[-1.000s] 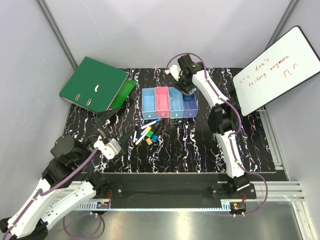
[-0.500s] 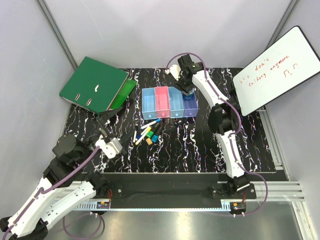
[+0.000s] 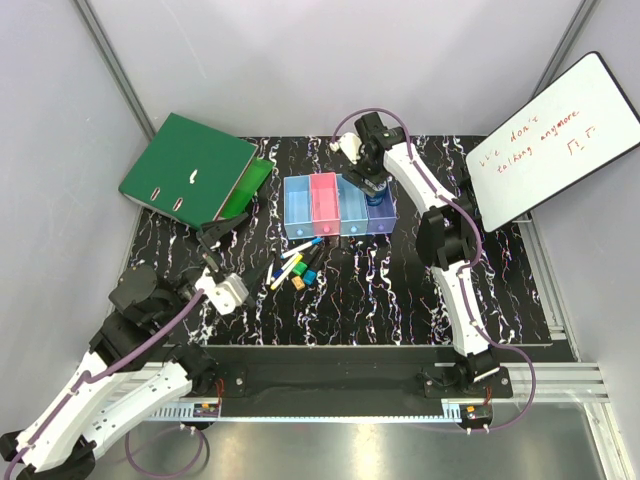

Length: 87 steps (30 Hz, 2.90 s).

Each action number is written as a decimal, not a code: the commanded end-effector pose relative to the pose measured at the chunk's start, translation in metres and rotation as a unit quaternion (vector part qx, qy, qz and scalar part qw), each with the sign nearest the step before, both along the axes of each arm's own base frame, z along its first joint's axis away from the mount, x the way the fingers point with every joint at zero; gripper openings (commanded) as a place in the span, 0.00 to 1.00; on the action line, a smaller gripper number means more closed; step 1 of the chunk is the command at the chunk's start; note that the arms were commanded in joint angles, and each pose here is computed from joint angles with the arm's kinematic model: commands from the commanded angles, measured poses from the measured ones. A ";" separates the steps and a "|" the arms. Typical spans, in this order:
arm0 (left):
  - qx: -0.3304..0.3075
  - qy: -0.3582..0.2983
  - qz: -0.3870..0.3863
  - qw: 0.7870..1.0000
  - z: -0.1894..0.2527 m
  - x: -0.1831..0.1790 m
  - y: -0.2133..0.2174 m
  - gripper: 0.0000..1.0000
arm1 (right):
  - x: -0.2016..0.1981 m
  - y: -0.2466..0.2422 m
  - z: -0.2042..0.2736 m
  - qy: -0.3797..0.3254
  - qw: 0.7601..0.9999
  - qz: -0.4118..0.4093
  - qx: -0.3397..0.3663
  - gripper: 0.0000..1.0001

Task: Sort the stationery into containers
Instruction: Place the stationery in the storage box, then pick up the stationery from the center of the board.

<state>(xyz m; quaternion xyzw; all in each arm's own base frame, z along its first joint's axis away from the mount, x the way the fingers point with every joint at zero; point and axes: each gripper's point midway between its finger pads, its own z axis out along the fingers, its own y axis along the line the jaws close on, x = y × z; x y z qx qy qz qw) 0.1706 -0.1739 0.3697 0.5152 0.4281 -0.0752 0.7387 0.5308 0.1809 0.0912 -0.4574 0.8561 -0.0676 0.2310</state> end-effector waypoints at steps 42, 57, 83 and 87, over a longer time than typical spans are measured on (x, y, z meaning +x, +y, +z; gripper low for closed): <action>0.285 0.424 -0.056 0.858 -0.258 0.028 -0.067 0.73 | -0.132 -0.053 0.267 -0.196 0.971 -0.061 0.125 0.94; 0.293 0.440 0.114 0.841 -0.307 0.097 -0.043 0.75 | -0.134 -0.052 0.259 -0.186 0.972 -0.062 0.126 0.94; 0.302 0.494 0.134 0.804 -0.338 0.105 -0.054 0.69 | -0.131 -0.045 0.263 -0.186 0.970 -0.062 0.145 0.94; 0.309 0.500 0.137 0.797 -0.343 0.102 -0.051 0.69 | -0.131 -0.046 0.264 -0.187 0.970 -0.061 0.143 0.94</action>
